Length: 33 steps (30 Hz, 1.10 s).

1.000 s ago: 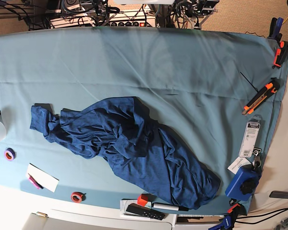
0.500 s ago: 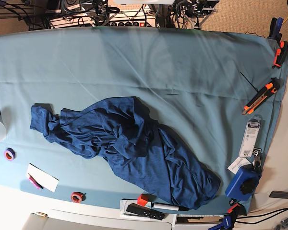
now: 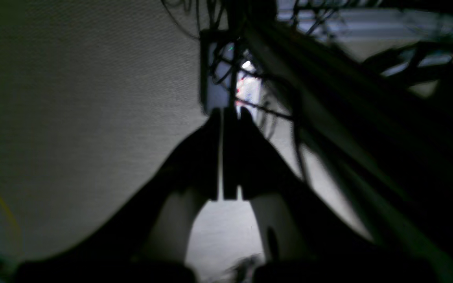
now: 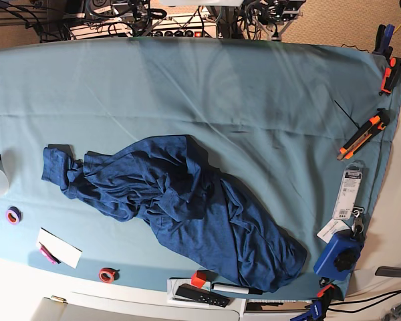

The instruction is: Layout the t-shirt on the table in an organized manner, then fold the t-shirt properly

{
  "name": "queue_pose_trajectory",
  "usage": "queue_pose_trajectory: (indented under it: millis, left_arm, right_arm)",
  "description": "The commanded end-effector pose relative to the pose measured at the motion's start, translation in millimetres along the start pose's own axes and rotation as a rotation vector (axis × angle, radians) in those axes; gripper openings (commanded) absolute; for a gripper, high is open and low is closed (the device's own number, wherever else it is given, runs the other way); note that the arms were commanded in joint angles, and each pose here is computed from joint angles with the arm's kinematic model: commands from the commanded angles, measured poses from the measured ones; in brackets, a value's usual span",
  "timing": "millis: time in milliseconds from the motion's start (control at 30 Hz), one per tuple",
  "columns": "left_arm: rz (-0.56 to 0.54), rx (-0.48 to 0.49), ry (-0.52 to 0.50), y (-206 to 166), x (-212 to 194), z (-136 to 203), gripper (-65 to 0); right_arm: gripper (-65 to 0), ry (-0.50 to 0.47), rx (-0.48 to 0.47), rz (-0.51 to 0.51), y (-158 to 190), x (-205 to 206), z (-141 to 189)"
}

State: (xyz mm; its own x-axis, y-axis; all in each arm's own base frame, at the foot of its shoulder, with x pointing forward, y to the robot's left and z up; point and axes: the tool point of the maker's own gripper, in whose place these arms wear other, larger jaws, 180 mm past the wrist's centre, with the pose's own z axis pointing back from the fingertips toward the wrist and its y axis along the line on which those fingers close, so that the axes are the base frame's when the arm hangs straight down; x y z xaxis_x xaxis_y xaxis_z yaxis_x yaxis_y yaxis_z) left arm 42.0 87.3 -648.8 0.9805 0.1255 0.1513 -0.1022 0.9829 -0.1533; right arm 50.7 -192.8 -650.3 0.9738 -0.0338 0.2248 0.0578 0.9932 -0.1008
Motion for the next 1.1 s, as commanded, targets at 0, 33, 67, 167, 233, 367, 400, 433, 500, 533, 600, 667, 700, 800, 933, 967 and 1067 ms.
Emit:
queue_pose_trajectory:
  millis: [0, 33, 67, 167, 233, 367, 400, 433, 500, 533, 600, 667, 700, 800, 933, 967, 1067]
  left_arm:
    - [0.024, -0.003, -0.018, 3.8, -0.8, 3.2, -65.0]
    - [0.041, -0.002, -0.036, 8.0, -0.6, 6.6, -65.0]
    - [0.056, -0.004, -0.055, 10.5, -0.6, 10.2, -65.0]
    - [0.068, 0.003, -0.107, 24.4, -2.8, 22.5, -65.0]
    - [0.069, 0.007, -0.119, 33.0, -7.8, 30.8, -65.0]
    - [0.051, 0.011, -0.134, 46.2, -20.2, 48.2, -65.0]
    - [0.044, 0.013, -0.135, 50.0, -24.3, 53.1, -65.0]
    - [0.035, 0.015, -0.138, 53.6, -26.8, 58.1, -65.0]
    - [0.017, 0.017, -0.143, 60.9, -33.7, 69.4, -65.0]
    - [0.019, 0.003, -0.148, 61.6, -36.3, 75.8, -65.0]
    - [0.015, -0.056, -0.161, 58.4, -39.6, 90.5, -65.0]
    - [-0.015, -0.101, -0.178, 54.0, -39.9, 105.7, -65.0]
    - [-0.029, -0.111, -0.188, 53.0, -39.0, 113.2, -65.0]
    - [-0.068, -0.138, -0.220, 47.8, -34.6, 135.4, -65.0]
    - [-0.124, -0.190, -0.258, 33.6, -25.0, 166.4, -65.0]
    - [-0.138, -0.206, -0.263, 28.1, -21.6, 174.1, -65.0]
    - [-0.183, -0.265, -0.286, 7.6, -9.8, 198.8, -65.0]
  right_arm:
    - [-65.0, -0.026, -0.024, 0.001, -9.0, -2.6, 2.3]
    - [-65.0, -0.050, -0.036, 0.004, -11.5, -4.3, 4.5]
    - [-65.0, -0.072, -0.048, 0.008, -14.3, -6.8, 7.3]
    - [-65.0, -0.115, -0.069, 0.022, -22.0, -15.9, 16.7]
    - [-65.0, -0.131, -0.076, 0.034, -28.9, -20.6, 23.4]
    - [-65.0, -0.168, -0.099, 0.071, -50.4, -25.8, 39.8]
    - [-65.0, -0.178, -0.105, 0.082, -56.0, -26.6, 44.6]
    - [-65.0, -0.187, -0.110, 0.094, -61.5, -27.3, 49.5]
    - [-65.0, -0.205, -0.119, 0.120, -72.3, -29.3, 60.3]
    - [-65.0, -0.215, -0.123, 0.135, -77.6, -30.1, 66.1]
    - [-65.0, -0.235, -0.130, 0.166, -87.6, -30.3, 78.0]
    - [-65.0, -0.260, -0.134, 0.198, -95.8, -26.9, 90.2]
    - [-65.0, -0.273, -0.136, 0.213, -99.0, -25.0, 96.5]
    - [-65.0, -0.312, -0.150, 0.246, -104.0, -20.0, 115.6]
    - [-65.0, -0.375, -0.141, 0.263, -96.1, -9.7, 140.1]
    - [-65.0, -0.393, -0.133, 0.265, -92.4, -5.1, 145.5]
    - [-65.0, -0.454, -0.111, 0.267, -81.7, 11.6, 161.4]
